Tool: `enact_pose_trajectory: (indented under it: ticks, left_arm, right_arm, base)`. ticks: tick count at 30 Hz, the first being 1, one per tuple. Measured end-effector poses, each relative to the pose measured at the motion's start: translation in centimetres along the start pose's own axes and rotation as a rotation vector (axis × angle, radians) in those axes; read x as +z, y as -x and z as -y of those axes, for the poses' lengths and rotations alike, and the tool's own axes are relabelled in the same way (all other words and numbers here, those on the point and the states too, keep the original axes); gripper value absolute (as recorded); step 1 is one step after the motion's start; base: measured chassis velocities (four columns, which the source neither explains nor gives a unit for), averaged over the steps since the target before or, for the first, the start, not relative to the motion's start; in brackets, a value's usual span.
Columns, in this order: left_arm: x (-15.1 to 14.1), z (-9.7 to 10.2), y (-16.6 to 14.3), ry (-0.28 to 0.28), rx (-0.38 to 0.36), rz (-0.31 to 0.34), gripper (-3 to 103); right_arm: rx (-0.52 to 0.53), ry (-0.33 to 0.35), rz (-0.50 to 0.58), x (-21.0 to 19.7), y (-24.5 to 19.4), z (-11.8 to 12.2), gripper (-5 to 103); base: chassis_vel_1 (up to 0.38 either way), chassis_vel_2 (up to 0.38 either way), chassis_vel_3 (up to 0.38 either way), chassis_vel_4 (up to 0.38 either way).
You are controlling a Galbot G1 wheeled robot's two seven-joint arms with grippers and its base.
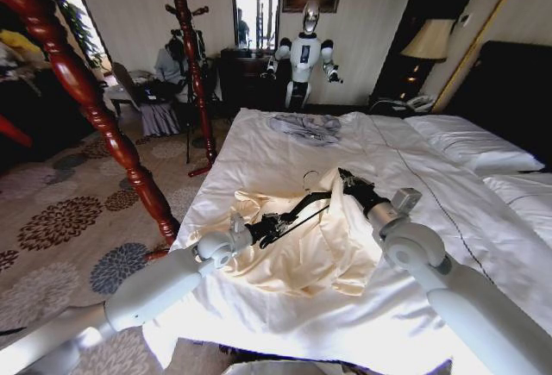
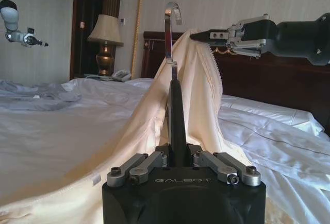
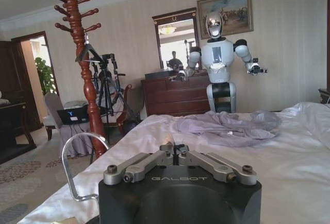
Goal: Pick up the clothes from the bed and hang them on the clothes hanger.
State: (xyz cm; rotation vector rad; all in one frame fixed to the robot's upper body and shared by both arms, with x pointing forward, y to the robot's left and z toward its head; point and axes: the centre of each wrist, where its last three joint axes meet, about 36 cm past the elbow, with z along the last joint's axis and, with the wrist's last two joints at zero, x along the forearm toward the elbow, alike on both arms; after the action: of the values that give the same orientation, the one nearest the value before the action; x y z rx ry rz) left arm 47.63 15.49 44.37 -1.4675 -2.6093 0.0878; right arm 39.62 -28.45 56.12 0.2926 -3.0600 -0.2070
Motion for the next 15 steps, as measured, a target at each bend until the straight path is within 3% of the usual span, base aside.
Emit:
enact_pose_trajectory:
  ticks: [15]
  left_arm:
    - [-0.2, 0.3, 1.4, -0.023, 0.007, 0.011, 15]
  right_arm:
    - [-0.070, 0.008, -0.052, 1.1, -2.3, -1.4, 0]
  base:
    - [0.000, 0.000, 0.000, 0.000]
